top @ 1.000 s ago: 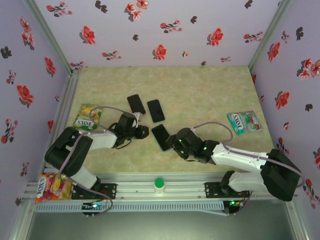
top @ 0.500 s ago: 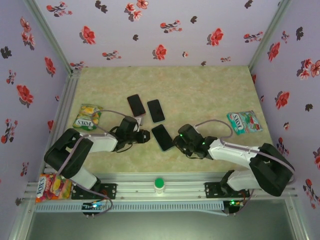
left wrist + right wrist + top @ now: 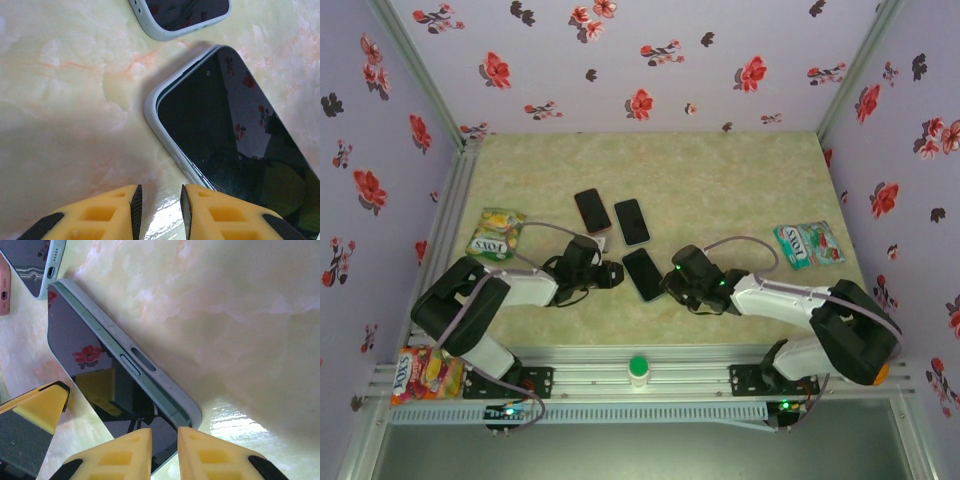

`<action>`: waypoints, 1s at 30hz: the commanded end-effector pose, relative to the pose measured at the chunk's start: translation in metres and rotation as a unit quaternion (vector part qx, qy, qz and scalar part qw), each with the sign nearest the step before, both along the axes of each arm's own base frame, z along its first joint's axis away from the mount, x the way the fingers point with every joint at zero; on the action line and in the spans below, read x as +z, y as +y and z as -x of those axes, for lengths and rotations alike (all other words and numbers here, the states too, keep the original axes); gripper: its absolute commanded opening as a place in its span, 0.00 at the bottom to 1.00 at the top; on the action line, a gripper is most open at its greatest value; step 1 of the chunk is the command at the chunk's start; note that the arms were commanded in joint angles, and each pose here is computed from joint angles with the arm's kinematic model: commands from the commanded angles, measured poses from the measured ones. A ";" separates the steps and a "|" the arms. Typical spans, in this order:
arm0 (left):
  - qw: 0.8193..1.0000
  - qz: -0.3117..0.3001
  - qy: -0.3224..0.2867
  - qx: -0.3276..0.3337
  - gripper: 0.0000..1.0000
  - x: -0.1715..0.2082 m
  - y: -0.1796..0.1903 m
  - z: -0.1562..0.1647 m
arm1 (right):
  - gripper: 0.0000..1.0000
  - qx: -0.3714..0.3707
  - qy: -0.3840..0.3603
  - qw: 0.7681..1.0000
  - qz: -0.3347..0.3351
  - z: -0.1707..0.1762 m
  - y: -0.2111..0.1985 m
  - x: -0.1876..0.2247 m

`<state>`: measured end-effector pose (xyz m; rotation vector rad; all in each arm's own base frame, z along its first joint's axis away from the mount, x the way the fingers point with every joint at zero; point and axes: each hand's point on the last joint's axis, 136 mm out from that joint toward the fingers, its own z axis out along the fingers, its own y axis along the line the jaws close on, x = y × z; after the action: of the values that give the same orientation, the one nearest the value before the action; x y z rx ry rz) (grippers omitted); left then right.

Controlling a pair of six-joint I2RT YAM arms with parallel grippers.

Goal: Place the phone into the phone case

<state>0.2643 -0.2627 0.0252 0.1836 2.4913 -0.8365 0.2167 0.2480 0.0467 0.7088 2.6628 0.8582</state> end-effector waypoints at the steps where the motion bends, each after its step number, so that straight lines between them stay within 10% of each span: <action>1: 0.998 0.011 0.049 -0.042 0.31 -0.021 -0.018 0.032 | 0.22 0.006 -0.009 1.000 -0.008 -0.006 0.007 0.006; 30: 0.996 0.021 0.061 -0.061 0.29 -0.026 -0.030 0.058 | 0.25 -0.006 -0.027 1.000 0.003 -0.011 -0.007 0.015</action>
<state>0.2459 -0.2931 0.0279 0.2366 2.4325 -0.9304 0.2249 0.2469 0.0633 0.6986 2.6117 0.9057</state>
